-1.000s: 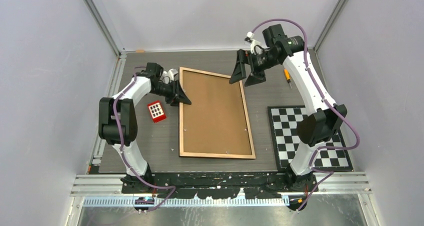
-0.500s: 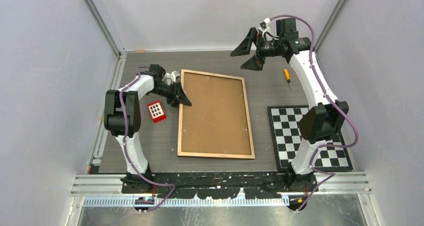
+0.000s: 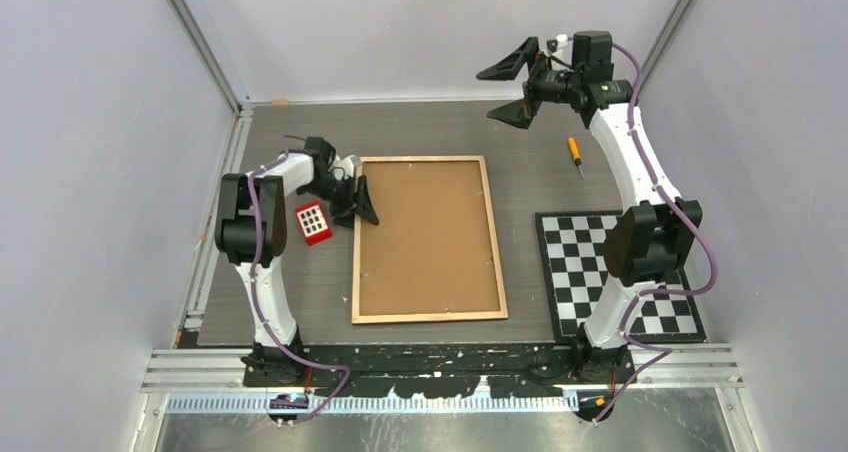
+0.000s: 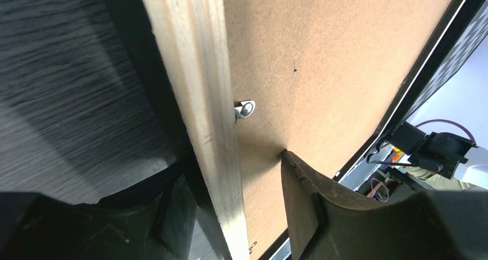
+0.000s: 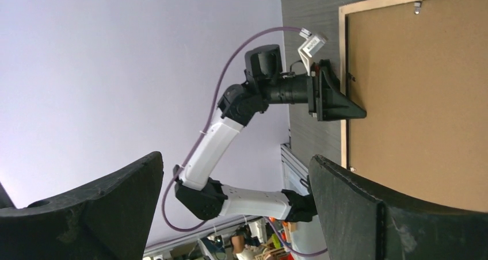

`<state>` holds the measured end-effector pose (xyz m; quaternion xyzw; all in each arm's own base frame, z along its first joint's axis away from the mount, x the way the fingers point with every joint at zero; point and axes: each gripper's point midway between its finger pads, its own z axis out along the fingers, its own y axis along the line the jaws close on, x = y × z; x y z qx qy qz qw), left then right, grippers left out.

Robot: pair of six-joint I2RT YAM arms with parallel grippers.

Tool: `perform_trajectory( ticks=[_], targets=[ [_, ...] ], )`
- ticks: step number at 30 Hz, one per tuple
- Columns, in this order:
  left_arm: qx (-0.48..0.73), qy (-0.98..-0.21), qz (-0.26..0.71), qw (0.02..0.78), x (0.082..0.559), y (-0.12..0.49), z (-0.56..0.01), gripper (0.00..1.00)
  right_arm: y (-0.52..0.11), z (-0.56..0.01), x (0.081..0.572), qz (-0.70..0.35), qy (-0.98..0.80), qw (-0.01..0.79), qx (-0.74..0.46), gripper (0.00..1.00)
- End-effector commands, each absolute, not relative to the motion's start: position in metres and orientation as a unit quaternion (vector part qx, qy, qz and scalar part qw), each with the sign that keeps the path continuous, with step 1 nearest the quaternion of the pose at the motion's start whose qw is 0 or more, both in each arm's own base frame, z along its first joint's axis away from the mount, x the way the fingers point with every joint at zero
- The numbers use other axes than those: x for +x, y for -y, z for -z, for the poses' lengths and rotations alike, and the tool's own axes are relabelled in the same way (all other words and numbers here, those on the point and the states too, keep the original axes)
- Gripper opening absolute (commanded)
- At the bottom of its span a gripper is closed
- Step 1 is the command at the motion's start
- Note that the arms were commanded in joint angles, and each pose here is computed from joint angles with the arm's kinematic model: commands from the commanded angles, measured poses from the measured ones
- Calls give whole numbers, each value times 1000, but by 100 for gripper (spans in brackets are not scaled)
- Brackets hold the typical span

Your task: Take the photo out of the frame

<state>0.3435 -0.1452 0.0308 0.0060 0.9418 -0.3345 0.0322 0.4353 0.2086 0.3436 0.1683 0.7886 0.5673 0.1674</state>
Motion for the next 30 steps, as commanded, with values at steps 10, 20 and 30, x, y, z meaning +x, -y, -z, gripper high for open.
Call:
perform_trajectory(
  ticks=[10,20,30],
  targets=[
    [35,-967,212,134,392,109,-42,97,-200,-429,430,-608,-742,224,174,100],
    [49,-945,226,229,405,114,-144,100,-166,-425,430,-592,-740,232,218,100],
    [107,-924,219,296,394,110,-225,100,-119,-363,440,-531,-780,262,202,100]
  ],
)
